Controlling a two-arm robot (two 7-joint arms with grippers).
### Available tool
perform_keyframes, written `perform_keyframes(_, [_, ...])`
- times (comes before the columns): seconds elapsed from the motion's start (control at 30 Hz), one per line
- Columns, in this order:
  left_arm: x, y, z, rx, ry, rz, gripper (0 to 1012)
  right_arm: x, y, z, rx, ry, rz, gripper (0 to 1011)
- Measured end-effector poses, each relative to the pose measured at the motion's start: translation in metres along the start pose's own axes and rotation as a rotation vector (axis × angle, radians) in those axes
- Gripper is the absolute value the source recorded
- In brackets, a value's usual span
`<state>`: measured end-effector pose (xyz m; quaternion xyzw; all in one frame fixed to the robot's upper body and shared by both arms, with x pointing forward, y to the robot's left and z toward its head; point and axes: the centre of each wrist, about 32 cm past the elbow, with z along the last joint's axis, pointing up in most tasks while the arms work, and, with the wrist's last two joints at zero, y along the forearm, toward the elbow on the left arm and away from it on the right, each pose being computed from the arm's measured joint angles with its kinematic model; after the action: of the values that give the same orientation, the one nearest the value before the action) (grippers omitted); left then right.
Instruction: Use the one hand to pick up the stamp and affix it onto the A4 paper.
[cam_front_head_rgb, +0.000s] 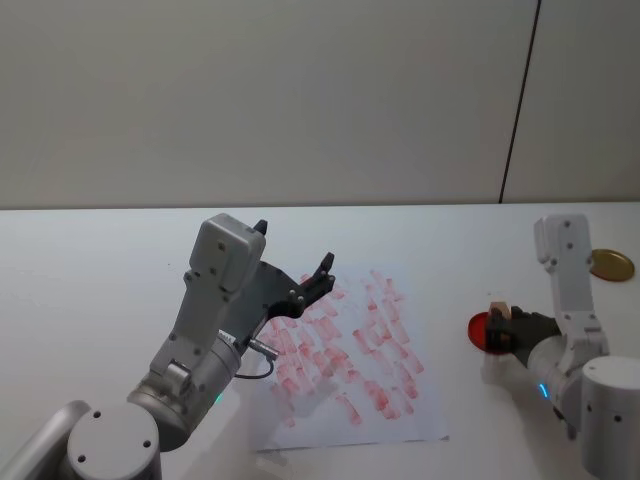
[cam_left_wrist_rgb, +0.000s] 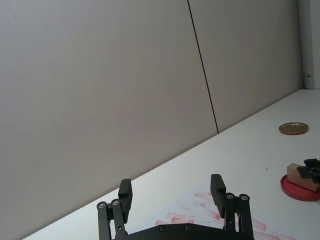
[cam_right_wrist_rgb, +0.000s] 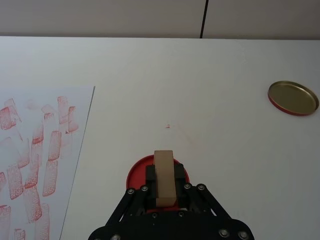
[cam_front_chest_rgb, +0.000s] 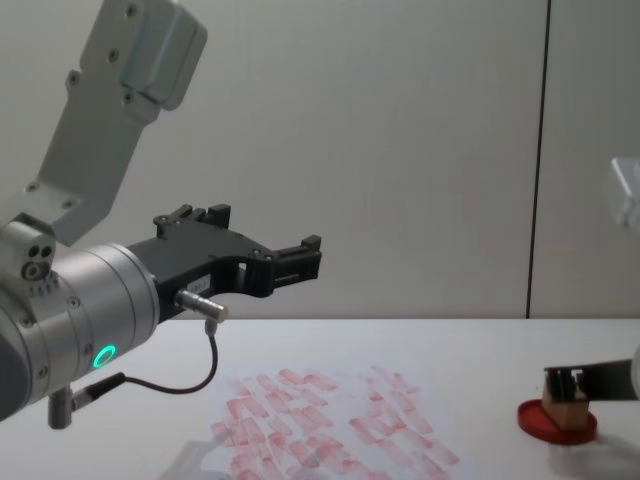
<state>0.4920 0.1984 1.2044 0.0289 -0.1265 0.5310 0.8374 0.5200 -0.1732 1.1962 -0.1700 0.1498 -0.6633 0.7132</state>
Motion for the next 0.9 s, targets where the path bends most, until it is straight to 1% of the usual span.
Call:
perform_keyframes(0.23, [0.0, 0.0, 0.0, 0.0, 0.0, 0.0, 993, 0.0, -0.006, 0.009, 0.06, -0.011, 0.004, 200])
perform_keyframes(0.27, [0.0, 0.0, 0.0, 0.0, 0.0, 0.0, 993, -0.001, -0.008, 0.011, 0.078, -0.013, 0.006, 198])
perform_keyframes(0.37, [0.0, 0.0, 0.0, 0.0, 0.0, 0.0, 993, -0.001, -0.012, 0.016, 0.109, -0.019, 0.011, 198])
perform_keyframes(0.47, [0.0, 0.0, 0.0, 0.0, 0.0, 0.0, 993, -0.003, -0.018, 0.024, 0.156, -0.028, 0.022, 197])
perform_keyframes(0.57, [0.0, 0.0, 0.0, 0.0, 0.0, 0.0, 993, -0.004, -0.022, 0.029, 0.186, -0.035, 0.032, 198])
perform_keyframes(0.6, [0.0, 0.0, 0.0, 0.0, 0.0, 0.0, 993, -0.005, -0.026, 0.034, 0.209, -0.039, 0.041, 198])
perform_keyframes(0.7, [0.0, 0.0, 0.0, 0.0, 0.0, 0.0, 993, -0.007, -0.03, 0.04, 0.241, -0.046, 0.059, 198])
perform_keyframes(0.8, [0.0, 0.0, 0.0, 0.0, 0.0, 0.0, 993, -0.011, -0.036, 0.048, 0.278, -0.056, 0.093, 198])
perform_keyframes(0.9, [0.0, 0.0, 0.0, 0.0, 0.0, 0.0, 993, -0.015, -0.04, 0.052, 0.29, -0.061, 0.123, 198])
